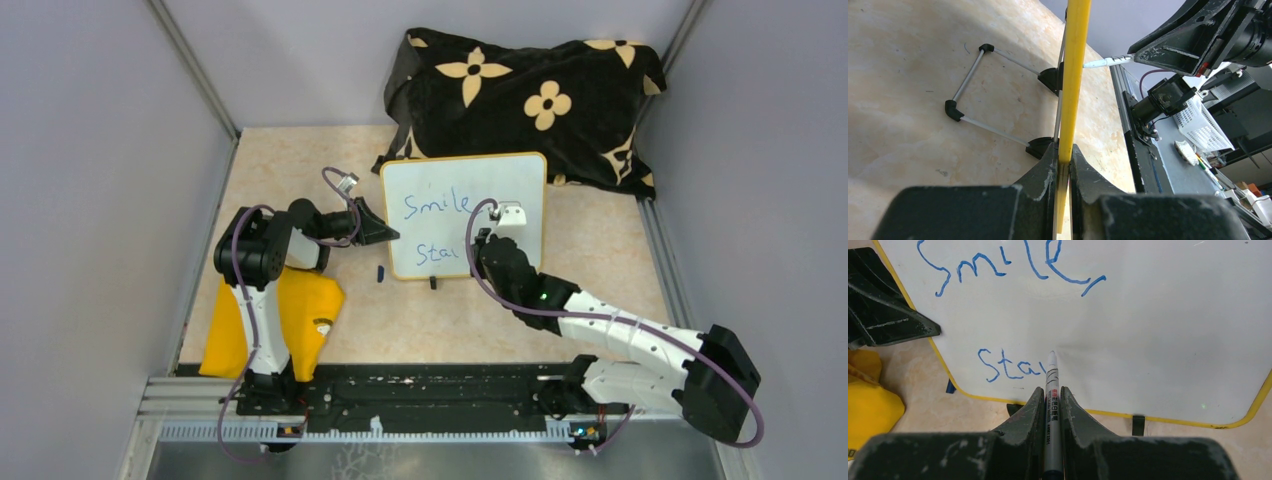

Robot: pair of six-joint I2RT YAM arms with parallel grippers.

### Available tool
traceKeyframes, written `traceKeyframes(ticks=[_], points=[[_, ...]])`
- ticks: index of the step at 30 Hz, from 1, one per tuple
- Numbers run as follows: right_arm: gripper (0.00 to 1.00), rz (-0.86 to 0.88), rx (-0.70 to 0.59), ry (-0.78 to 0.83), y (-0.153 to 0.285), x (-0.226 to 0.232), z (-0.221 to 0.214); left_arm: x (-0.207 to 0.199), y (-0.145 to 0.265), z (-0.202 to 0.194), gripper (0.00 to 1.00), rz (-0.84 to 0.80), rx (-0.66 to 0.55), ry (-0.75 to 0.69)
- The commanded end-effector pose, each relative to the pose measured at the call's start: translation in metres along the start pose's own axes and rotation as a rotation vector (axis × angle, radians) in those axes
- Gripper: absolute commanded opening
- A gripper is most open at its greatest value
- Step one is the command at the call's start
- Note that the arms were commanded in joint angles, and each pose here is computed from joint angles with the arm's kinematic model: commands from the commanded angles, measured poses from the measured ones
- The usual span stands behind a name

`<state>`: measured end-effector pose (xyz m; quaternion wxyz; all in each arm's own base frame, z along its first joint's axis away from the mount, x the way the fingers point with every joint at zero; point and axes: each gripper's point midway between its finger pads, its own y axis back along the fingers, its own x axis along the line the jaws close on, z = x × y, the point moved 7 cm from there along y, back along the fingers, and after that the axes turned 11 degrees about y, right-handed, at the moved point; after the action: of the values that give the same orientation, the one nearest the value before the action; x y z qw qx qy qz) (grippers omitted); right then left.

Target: Write a sentence on the whiteboard

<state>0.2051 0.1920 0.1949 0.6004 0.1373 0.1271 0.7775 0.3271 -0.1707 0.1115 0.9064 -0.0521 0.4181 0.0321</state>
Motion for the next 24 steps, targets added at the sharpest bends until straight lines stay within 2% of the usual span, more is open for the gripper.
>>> traceKeyframes(ticks=[1,13,24], points=[[0.00,0.008,-0.061,-0.033,0.000,0.003,0.020,0.003,-0.006,-0.011,0.00,-0.044,0.004,-0.113],[0.00,-0.003,-0.035,-0.011,-0.008,0.005,0.014,0.004,-0.006,-0.010,0.00,-0.043,0.003,-0.111],[0.00,-0.001,0.023,-0.006,-0.011,0.003,-0.009,0.003,-0.006,-0.010,0.00,-0.044,0.003,-0.113]])
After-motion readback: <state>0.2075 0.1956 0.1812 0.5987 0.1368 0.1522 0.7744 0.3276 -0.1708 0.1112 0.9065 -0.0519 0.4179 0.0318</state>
